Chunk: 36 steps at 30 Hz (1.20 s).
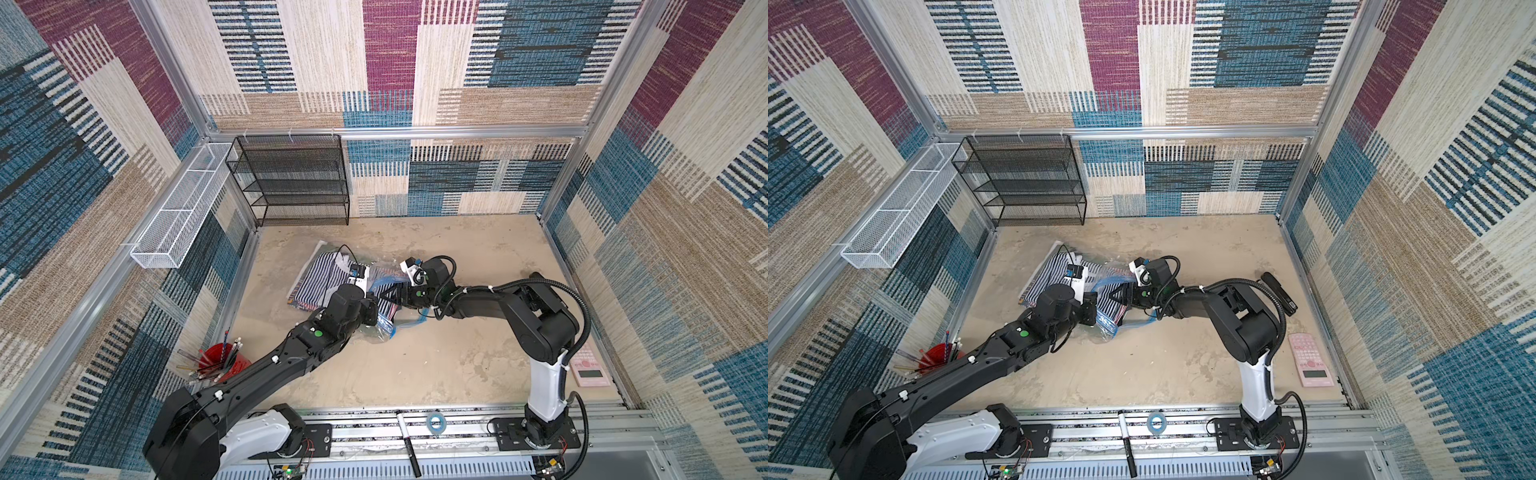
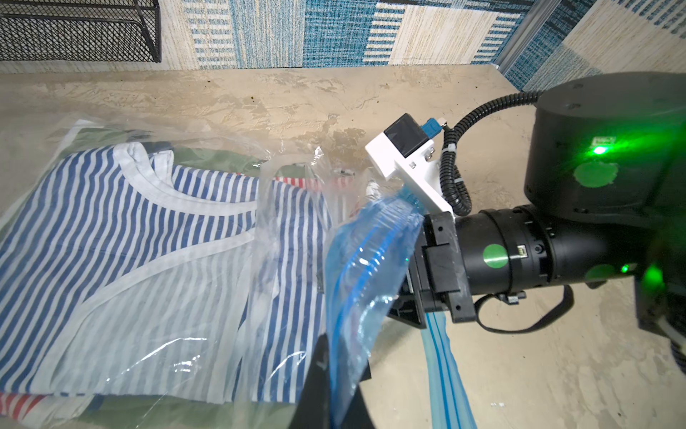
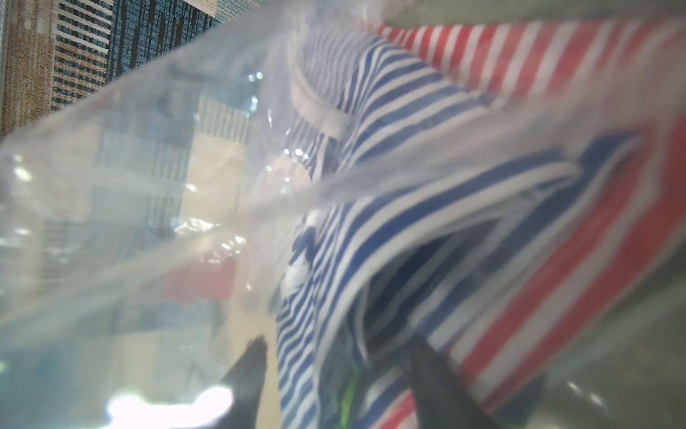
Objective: Take the tank top out of the vacuum bag
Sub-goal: Take out the tank top from the vacuum bag.
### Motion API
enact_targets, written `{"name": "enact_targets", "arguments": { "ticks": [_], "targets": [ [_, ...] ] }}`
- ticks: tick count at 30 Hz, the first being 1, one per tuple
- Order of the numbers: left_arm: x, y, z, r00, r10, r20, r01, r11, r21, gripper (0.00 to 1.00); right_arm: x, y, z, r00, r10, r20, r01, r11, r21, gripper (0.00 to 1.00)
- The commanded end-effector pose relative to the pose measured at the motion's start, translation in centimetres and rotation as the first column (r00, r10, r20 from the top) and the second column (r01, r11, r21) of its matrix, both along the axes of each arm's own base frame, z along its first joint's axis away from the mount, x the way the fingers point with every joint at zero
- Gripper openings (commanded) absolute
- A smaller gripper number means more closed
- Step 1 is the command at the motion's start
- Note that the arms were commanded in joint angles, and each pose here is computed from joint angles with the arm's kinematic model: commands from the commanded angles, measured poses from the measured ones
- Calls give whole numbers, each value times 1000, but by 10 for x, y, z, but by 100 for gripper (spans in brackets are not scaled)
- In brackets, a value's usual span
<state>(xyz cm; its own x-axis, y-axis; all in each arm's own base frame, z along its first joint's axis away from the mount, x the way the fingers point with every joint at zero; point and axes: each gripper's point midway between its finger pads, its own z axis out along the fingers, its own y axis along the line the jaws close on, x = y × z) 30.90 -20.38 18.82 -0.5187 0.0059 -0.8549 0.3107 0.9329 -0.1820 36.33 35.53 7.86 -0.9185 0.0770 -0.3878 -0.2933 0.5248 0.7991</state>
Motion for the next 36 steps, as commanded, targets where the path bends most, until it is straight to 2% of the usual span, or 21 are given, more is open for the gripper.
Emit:
{"name": "enact_targets", "arguments": {
  "ticks": [1, 10, 15, 28, 36],
  "targets": [
    [-1, -2, 2, 1000, -8, 0, 8, 1000, -16, 0, -2, -12, -14, 998, -51, -35, 49, 997, -57, 64],
    [-8, -7, 3, 998, -58, 16, 58, 998, -39, 0, 8, -7, -22, 998, -46, -42, 43, 997, -65, 64],
    [-11, -7, 1, 997, -69, 18, 70, 997, -40, 0, 9, -19, -28, 996, -73, -48, 69, 994, -86, 64],
    [-14, -9, -7, 995, -94, 11, 95, 995, -36, 0, 30, -22, -15, 998, -55, -1, 55, 996, -72, 64],
    [-11, -12, -9, 995, -100, 6, 101, 995, -25, 0, 27, -18, -12, 999, -33, -8, 33, 998, -45, 63]
  ]
}}
